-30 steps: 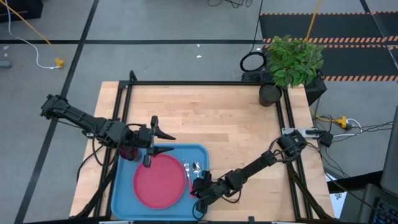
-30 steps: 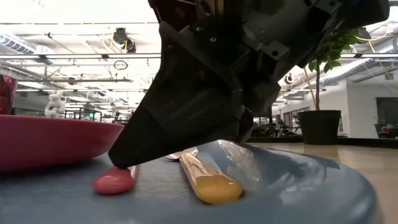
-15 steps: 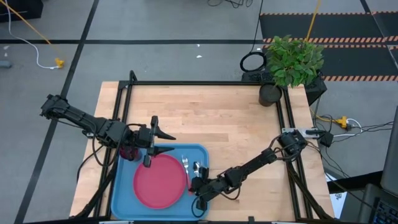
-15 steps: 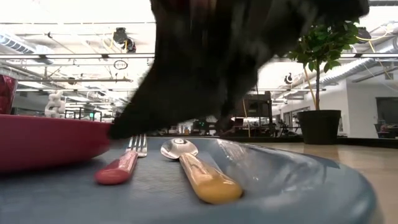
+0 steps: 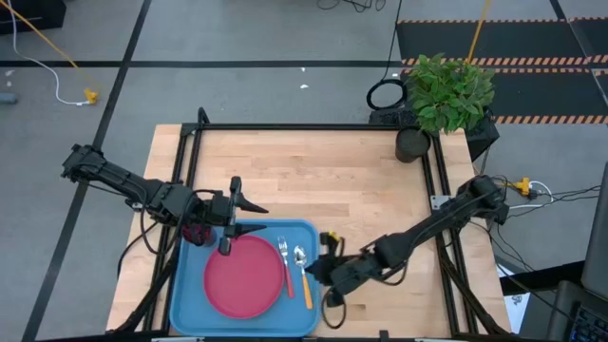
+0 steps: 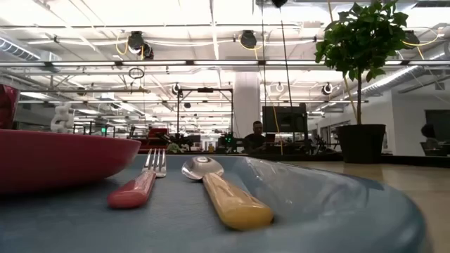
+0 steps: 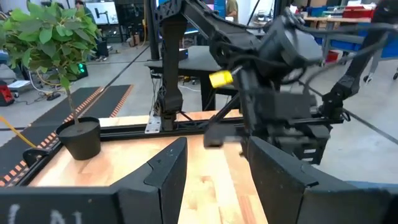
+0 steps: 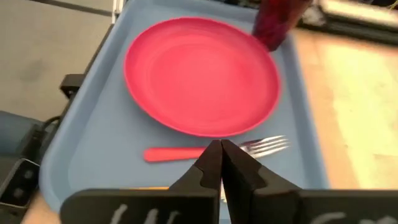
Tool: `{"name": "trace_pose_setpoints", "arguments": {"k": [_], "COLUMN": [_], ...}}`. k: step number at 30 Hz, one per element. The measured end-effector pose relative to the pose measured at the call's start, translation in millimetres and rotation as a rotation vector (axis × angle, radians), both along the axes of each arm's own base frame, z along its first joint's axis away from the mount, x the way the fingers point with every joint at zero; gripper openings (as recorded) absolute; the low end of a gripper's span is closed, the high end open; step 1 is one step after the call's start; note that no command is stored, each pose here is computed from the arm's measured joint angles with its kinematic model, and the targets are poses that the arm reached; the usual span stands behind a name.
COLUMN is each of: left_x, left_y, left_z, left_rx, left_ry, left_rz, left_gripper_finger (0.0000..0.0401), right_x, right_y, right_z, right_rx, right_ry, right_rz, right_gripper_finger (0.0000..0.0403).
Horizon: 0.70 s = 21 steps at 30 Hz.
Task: Pick and place plate/cup/fork/spoon on tray
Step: Adjust the pink fork on the blue serving tray
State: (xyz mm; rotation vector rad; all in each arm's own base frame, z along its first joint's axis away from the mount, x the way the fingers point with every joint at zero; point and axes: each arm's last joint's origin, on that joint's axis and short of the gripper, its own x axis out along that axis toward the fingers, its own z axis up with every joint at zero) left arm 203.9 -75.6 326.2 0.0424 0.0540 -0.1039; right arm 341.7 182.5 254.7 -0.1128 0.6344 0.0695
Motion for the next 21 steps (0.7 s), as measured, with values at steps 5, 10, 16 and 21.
{"name": "trace_pose_setpoints", "arguments": {"k": [5,10,16,21], "left_x": [0.1,5.7,27.4,47.2], "left_y": [1.9,2.0,7.7,19.6], "left_z": [-1.0,-14.6,-46.0,-74.5], "left_rx": [-0.012,-0.027,-0.047,-0.043], "left_ry": [0.010,0.108,0.284,0.453], "left_rz": [0.066,0.151,0.249,0.348], "left_gripper_finger": [0.0172,0.0172,0.0172,0.0172], "right_x": [-24.5,-54.3,-90.3,-111.5], "right_y": [-14.9,-32.0,-54.6,-67.6], "right_z": [3.7,-8.2,-13.6,-13.8], "right_rx": [-0.007,0.043,0.079,0.103], "right_ry": [-0.067,-0.085,-0.104,-0.136], "right_rz": [-0.016,-0.044,-0.128,-0.171], "right_gripper_finger": [0.0000,0.0000,0.0000,0.0000]}}
